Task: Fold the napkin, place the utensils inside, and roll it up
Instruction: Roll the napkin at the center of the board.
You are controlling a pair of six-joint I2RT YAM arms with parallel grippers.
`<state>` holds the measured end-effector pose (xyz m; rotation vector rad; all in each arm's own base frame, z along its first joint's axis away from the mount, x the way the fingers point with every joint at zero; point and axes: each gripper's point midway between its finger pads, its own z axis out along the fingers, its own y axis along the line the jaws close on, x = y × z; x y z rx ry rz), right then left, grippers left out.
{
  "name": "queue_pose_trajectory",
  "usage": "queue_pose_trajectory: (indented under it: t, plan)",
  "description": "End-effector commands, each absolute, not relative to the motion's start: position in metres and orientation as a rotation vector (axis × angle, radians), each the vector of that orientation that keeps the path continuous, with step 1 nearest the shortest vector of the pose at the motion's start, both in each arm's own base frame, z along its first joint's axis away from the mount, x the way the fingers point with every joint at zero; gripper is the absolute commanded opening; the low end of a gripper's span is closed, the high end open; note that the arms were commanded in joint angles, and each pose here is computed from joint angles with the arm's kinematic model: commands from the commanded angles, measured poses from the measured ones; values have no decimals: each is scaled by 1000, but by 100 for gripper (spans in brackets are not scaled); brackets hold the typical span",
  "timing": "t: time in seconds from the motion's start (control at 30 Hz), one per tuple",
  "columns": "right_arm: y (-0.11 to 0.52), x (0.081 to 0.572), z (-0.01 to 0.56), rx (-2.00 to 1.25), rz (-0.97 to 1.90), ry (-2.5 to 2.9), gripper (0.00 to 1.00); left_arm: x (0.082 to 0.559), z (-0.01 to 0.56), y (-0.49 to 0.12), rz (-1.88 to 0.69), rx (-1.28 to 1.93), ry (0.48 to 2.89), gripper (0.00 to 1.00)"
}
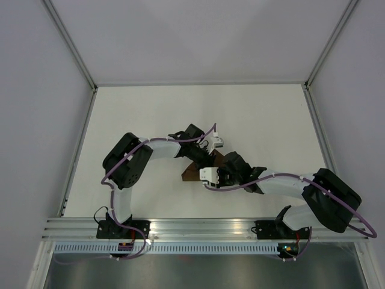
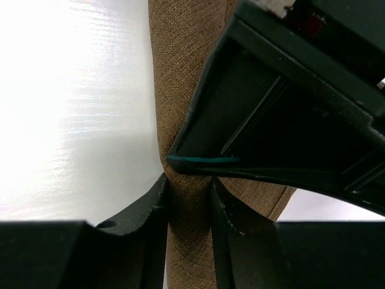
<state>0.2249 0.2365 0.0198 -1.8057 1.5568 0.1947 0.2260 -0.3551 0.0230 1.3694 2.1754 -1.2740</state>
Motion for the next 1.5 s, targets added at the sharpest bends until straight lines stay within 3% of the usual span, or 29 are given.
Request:
queue_pose_trajectory:
  t: [0.0, 0.33, 0.57, 0.67, 0.83, 1.07, 1.27, 1.47]
  plan:
    - [220, 213, 4, -1874, 192, 1643, 9, 237, 27, -333, -1162, 1286, 2283, 39]
    - [225, 207, 3, -1899, 333, 1713, 6, 288, 78, -322, -942, 1111, 2150, 41]
    - [223, 211, 5, -1877, 531, 1814, 4, 352, 119, -275, -528, 652, 2108, 42]
    - [223, 221, 5, -1870, 601, 1855, 3, 370, 160, -249, -415, 419, 1976, 42]
    - [223, 230, 0, -1881, 773, 1973, 2, 352, 195, -216, -411, 242, 1781, 45]
    - [223, 238, -7, -1886, 971, 2102, 2, 310, 216, -199, -317, 301, 1494, 52]
    - [220, 239, -14, -1884, 1070, 2199, 2, 273, 201, -247, -239, 624, 1390, 54]
    - [222, 244, -16, -1863, 1145, 2266, 2, 253, 151, -302, -253, 949, 1398, 58]
